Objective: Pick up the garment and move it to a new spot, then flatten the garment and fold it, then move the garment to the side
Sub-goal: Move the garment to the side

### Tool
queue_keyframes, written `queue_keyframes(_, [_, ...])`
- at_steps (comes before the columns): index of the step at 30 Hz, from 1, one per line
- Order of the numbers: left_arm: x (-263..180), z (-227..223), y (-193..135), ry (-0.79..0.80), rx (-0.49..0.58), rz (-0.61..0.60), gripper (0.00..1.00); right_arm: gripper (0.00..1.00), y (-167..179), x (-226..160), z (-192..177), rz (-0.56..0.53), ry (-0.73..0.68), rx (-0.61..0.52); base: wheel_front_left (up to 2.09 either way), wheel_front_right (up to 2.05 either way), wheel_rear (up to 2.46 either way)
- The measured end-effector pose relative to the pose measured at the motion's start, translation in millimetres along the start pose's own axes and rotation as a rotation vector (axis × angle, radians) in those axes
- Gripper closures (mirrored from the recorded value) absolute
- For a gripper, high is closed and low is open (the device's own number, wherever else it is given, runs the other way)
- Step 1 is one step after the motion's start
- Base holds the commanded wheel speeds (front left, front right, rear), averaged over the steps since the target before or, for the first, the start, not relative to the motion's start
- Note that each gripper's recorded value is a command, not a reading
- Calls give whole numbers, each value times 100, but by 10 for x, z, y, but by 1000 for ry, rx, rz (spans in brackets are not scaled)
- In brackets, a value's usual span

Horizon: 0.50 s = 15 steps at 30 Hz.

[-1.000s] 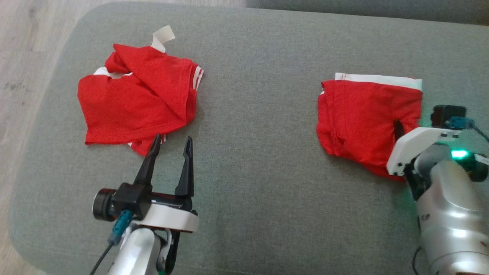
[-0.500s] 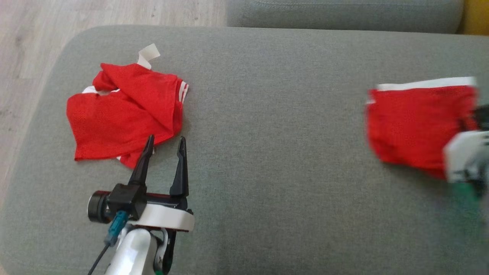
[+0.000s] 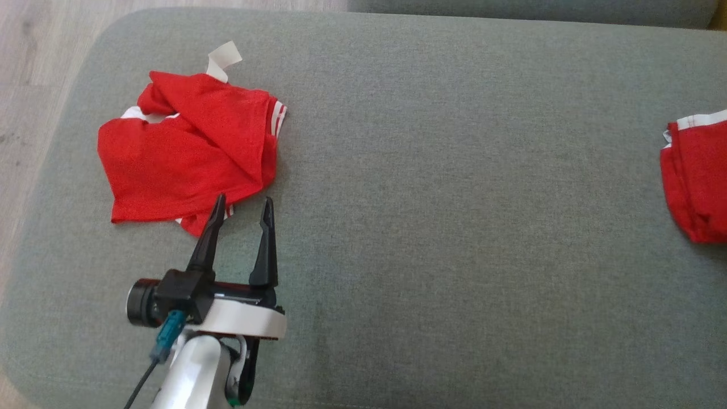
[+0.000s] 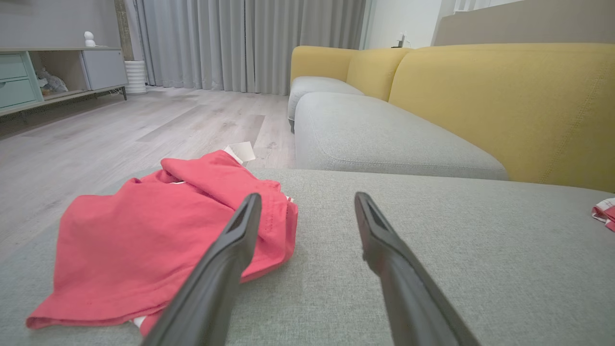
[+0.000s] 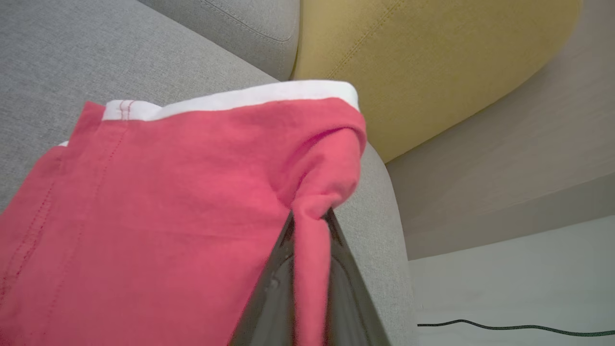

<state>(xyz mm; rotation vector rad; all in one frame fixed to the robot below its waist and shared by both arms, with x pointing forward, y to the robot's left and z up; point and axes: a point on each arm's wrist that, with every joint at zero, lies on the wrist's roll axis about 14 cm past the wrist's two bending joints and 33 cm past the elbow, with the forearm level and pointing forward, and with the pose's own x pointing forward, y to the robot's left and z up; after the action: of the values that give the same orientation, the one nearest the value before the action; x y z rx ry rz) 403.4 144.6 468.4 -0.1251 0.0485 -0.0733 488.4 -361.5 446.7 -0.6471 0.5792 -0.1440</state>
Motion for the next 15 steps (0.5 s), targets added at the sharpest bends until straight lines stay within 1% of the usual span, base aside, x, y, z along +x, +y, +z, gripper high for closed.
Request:
queue_keyframes(7, [21, 9, 31, -3, 1, 8, 0, 100, -85, 16, 77, -31, -6, 50, 0, 0, 0])
queue_keyframes(8, [22, 11, 36, -3, 1, 10, 0, 85, -100, 11, 89, -37, -11, 61, 0, 0, 0])
queue_keyframes(9, [22, 14, 39, -4, 1, 10, 0, 32, -110, 6, 101, -41, -16, 65, 0, 0, 0])
queue_keyframes(10, [23, 17, 41, -5, 1, 11, 0, 0, -119, -1, 106, -45, -20, 74, 0, 0, 0])
queue_keyframes(15, [14, 80, 31, -22, 1, 9, 0, 0, -79, -72, 209, -49, -65, 126, 0, 0, 0])
